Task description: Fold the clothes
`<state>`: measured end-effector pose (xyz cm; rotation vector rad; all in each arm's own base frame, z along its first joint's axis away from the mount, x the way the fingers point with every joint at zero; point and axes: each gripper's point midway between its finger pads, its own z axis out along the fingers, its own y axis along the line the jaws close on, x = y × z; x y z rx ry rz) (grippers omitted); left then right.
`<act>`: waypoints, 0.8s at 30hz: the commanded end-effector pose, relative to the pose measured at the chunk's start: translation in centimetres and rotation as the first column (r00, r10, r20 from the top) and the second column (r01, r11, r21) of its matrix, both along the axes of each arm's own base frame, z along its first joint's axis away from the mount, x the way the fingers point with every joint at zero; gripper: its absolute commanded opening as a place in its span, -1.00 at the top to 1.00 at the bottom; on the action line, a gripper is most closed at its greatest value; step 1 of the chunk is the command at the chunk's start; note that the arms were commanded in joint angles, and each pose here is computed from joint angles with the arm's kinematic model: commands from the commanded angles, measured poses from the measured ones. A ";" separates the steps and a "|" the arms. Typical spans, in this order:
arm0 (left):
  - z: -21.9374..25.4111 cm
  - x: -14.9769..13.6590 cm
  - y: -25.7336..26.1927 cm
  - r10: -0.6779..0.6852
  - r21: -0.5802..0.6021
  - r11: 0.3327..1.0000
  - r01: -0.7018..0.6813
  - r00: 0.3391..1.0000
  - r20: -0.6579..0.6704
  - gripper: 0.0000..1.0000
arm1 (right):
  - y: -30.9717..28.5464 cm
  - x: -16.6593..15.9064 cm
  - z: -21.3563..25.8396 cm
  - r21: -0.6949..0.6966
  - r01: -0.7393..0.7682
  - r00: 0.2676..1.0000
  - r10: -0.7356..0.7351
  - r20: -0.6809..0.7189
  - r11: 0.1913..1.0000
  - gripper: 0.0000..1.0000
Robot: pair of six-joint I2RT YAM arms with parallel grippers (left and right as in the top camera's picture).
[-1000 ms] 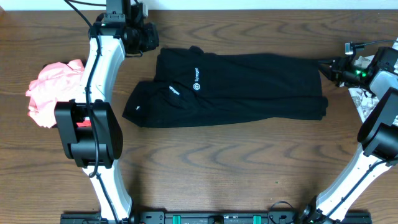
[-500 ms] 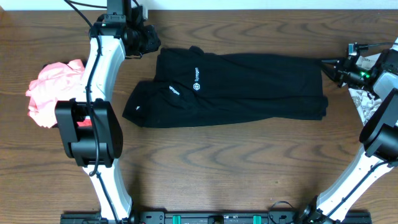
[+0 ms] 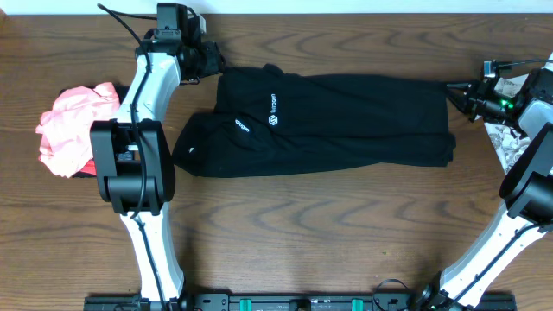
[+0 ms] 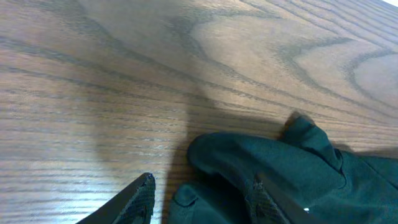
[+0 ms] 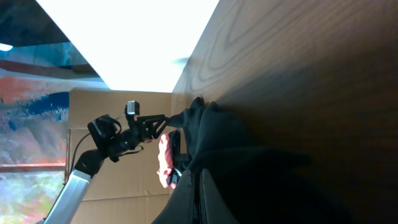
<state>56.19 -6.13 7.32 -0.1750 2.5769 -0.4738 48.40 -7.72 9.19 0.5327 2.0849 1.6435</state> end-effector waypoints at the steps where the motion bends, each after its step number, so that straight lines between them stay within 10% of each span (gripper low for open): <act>1: -1.1 0.1 -0.6 -0.034 -0.036 0.999 0.034 0.999 -0.008 -0.01 | -0.3 -0.1 -0.6 0.016 0.007 1.000 -0.007 -0.019 1.000 0.98; 24: -2.5 -0.4 -4.7 -0.111 -0.048 0.993 0.110 0.994 -0.021 0.03 | -0.5 -0.1 -0.8 0.005 0.013 1.000 -0.013 -0.024 1.000 0.97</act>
